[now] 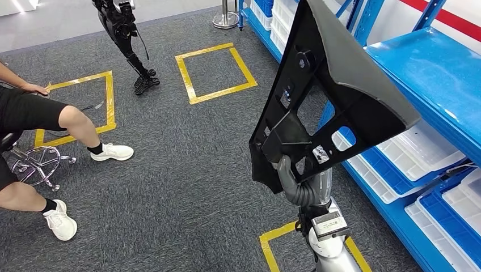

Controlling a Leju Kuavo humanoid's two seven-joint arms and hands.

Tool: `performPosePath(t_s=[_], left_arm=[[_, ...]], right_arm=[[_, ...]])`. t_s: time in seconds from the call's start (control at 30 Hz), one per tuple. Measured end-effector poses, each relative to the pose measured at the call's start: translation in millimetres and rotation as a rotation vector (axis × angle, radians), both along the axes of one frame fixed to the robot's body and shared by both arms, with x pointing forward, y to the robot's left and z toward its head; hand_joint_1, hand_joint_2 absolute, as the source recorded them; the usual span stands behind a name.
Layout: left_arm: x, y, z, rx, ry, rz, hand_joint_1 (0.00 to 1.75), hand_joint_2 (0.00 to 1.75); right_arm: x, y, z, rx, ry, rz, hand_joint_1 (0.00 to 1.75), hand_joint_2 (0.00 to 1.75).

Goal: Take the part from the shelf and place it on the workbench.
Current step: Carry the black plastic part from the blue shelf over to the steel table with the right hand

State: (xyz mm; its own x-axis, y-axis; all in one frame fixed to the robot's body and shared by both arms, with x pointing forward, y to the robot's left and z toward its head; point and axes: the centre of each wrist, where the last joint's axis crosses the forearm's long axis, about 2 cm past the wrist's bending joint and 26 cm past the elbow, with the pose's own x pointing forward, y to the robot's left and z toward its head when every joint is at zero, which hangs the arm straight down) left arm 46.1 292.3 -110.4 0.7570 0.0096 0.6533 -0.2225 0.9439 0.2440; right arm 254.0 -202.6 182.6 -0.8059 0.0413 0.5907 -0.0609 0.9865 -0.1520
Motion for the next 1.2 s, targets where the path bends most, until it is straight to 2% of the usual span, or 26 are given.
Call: performPosePath(t_s=[0.6,1.2], left_arm=[[4.2,5.3,0.6,0.020,0.017,-0.003,0.00,1.75],[1.6,-3.0,0.4,0.017,0.050,0.032,0.00,1.75]], right_arm=[[-1.0,-0.3,-0.6,0.005,0.003,-0.005,1.75,1.75],[3.4,2.7,1.9,0.013,0.014,0.012,1.75,1.75]])
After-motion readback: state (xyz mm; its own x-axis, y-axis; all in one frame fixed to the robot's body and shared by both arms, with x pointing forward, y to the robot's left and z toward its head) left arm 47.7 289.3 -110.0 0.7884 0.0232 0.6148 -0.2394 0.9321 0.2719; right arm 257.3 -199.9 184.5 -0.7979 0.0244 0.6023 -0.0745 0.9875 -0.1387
